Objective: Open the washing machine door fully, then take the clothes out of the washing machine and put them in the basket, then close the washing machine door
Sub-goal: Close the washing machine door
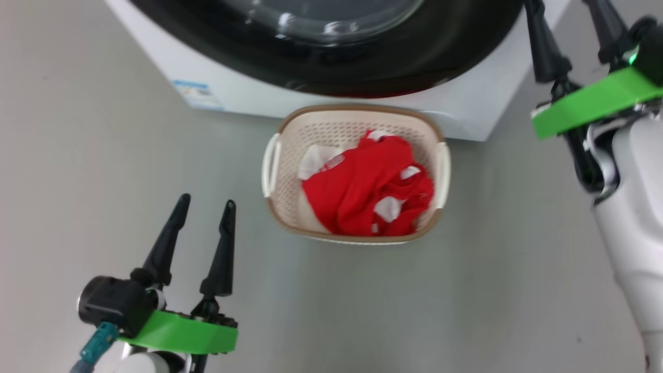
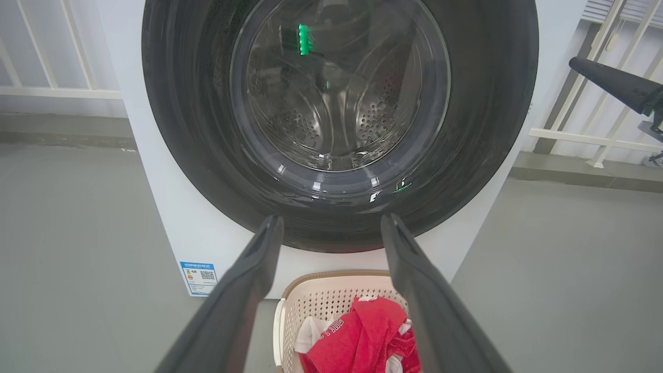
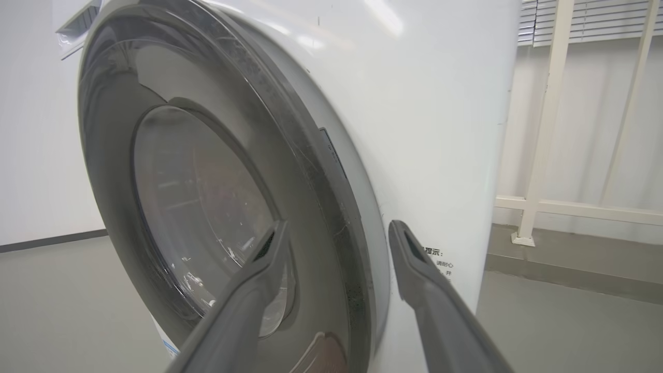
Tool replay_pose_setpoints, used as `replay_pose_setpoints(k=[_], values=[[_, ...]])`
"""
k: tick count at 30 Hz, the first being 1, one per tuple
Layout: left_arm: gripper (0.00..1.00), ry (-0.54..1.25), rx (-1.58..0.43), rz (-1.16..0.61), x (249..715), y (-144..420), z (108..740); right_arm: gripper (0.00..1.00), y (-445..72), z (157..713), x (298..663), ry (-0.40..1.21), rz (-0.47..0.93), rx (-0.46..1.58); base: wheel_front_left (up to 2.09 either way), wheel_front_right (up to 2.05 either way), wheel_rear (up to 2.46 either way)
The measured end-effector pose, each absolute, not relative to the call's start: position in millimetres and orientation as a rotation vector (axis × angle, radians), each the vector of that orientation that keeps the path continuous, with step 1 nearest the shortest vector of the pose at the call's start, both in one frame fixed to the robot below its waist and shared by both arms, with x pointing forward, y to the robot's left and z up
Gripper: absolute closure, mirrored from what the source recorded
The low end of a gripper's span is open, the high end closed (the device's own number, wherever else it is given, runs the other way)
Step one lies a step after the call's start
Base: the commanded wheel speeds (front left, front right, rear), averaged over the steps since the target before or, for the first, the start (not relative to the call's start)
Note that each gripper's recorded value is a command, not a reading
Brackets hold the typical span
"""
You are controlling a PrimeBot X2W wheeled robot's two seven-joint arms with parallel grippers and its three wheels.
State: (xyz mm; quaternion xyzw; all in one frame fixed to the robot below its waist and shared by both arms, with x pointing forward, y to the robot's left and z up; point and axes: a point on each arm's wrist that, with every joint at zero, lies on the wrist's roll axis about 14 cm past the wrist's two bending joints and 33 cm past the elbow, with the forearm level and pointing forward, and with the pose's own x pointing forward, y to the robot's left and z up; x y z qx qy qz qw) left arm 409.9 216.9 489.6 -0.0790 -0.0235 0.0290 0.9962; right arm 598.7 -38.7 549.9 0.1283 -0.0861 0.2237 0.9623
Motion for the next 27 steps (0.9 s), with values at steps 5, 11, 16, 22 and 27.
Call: replay_pose_setpoints(k=[5,11,16,22,27], values=[[0.00,-0.052,-0.180,0.040,417.3,210.3,489.3,0.00,-65.4,551.2,572.9,-0.189,0.400,0.234,0.00,0.00,0.00],[0.00,-0.078,-0.193,0.004,424.5,197.7,498.0,0.00,-87.7,541.9,531.6,-0.163,0.344,0.232,0.00,0.00,0.00],[0.00,-0.115,-0.198,-0.022,425.8,188.9,511.9,0.00,-108.3,545.8,501.9,-0.172,0.298,0.196,0.00,0.00,0.00],[0.00,-0.135,-0.167,-0.046,417.9,182.6,521.2,0.00,-139.7,537.5,468.7,-0.145,0.207,0.200,0.00,0.00,0.00],[0.00,-0.150,-0.169,-0.051,409.9,180.9,527.8,0.00,-158.8,537.7,444.9,-0.146,0.150,0.208,0.00,0.00,0.00]])
